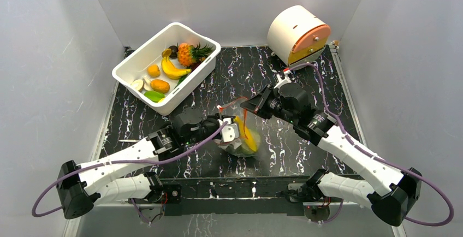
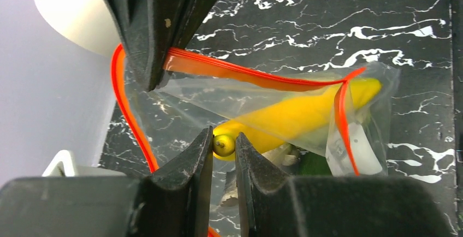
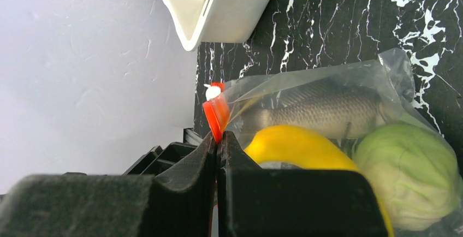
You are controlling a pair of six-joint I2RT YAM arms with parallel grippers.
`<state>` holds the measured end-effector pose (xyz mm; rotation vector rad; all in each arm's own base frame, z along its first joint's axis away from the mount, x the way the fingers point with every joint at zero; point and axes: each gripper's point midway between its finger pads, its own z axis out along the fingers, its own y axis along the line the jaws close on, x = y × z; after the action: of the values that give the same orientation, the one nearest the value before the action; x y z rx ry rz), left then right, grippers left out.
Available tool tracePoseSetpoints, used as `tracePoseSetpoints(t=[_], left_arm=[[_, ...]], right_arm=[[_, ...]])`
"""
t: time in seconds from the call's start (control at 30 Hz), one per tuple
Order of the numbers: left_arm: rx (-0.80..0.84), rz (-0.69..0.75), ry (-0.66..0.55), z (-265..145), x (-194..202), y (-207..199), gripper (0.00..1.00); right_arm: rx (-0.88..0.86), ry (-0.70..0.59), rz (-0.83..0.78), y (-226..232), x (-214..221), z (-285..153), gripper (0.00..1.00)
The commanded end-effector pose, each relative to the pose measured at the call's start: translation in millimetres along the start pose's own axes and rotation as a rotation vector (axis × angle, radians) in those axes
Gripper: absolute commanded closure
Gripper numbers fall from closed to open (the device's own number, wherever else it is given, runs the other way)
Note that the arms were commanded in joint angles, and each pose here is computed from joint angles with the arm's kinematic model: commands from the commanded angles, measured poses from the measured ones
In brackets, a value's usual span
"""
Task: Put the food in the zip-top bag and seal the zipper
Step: Place the fake fruit in the zipper food storage bag.
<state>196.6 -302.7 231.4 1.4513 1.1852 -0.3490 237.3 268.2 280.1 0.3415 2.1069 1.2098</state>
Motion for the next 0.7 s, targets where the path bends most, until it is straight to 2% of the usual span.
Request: tracePoseSetpoints(t=[0.0, 0.17, 0.23, 0.33, 0.43, 0.5, 0.57, 0.67], left_arm=[[0.053, -0.05, -0.021, 6.0, -5.8, -10.3, 1.0], [0.037, -0.054, -0.003, 10.2, 1.9, -10.4, 1.0], [0.035, -0.067, 0.015, 12.4, 5.7, -10.7, 0.96], [0.024, -0.097, 0.018, 12.8, 6.2, -9.9, 0.82], [0.006, -0.117, 0.03, 11.2, 4.7, -5.4, 0.58], [-0.013, -0.134, 0.043, 9.4, 3.2, 0.2, 0.46], [-0.034, -0.159, 0.051, 7.5, 0.6, 5.6, 0.39], [-0.066, -0.208, 0.056, 4.8, -6.1, 14.4, 0.36]], right_arm=[[-0.148, -0.06, -0.003, 37.8, -16.6, -11.5, 1.0], [-0.161, -0.056, -0.015, 38.7, -14.6, -15.4, 1.0], [-0.169, -0.056, -0.018, 39.4, -14.1, -17.0, 1.0], [-0.167, -0.058, -0.028, 38.3, -14.3, -18.5, 1.0], [-0.148, -0.067, -0.048, 34.1, -15.3, -18.6, 1.0], [-0.127, -0.082, -0.071, 29.8, -17.9, -19.4, 1.0], [-0.11, -0.095, -0.083, 26.2, -20.0, -20.6, 1.0], [-0.107, -0.1, -0.099, 26.0, -21.1, -21.8, 1.0]])
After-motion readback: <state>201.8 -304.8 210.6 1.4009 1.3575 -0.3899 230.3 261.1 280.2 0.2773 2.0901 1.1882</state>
